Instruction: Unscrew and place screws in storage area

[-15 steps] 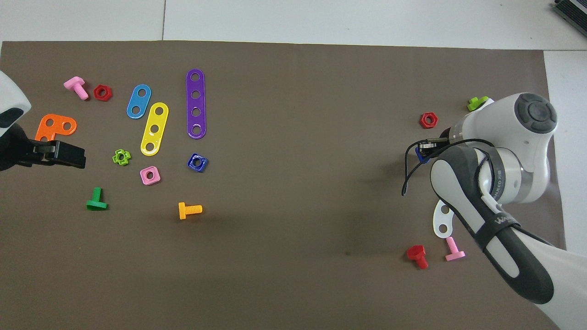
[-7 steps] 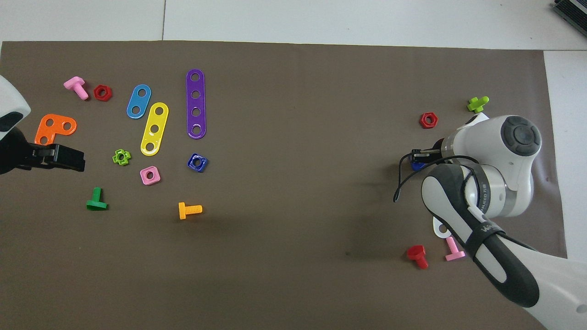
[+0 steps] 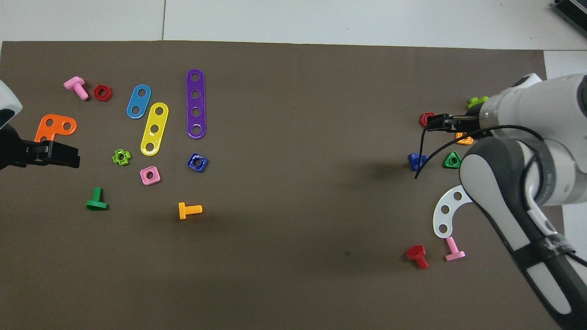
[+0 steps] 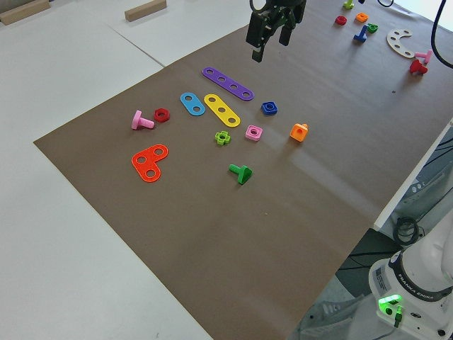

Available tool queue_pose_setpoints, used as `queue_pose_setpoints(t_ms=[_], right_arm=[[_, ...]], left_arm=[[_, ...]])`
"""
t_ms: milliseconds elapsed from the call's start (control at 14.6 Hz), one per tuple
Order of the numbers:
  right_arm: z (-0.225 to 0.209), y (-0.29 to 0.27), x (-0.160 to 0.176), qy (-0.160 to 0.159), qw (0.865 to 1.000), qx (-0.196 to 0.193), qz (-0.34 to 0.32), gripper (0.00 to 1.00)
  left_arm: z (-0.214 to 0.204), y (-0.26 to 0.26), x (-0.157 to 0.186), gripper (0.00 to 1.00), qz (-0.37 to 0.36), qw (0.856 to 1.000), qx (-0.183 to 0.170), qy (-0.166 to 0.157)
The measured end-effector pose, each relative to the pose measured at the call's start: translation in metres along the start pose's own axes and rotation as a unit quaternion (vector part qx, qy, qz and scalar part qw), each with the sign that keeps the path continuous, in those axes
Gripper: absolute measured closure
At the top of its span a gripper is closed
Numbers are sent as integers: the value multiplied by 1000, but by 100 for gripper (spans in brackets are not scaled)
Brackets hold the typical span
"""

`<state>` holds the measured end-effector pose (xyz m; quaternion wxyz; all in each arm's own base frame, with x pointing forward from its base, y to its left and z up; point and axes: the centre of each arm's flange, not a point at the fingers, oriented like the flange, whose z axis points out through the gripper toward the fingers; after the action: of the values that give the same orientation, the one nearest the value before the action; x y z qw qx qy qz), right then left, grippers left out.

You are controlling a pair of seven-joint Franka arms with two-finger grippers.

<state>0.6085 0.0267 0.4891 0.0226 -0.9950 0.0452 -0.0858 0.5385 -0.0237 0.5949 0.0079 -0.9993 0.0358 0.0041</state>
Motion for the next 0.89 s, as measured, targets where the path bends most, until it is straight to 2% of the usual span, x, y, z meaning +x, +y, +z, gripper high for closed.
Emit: queue_pose_setpoints(t_ms=[273,478,888], right_arm=[[-103,29,-9,-43,999,-18,19,0],[-151,43,-15,-61,997,-25,31,0],[-142,41,-25,-84,996,-30,27,0]], left_arm=[[2,-2,8,0,-2,1000,0,2],[10,-4,15,0,-3,1000,-1,-5],[6,-4,13,0,-3,1000,-1,3]])
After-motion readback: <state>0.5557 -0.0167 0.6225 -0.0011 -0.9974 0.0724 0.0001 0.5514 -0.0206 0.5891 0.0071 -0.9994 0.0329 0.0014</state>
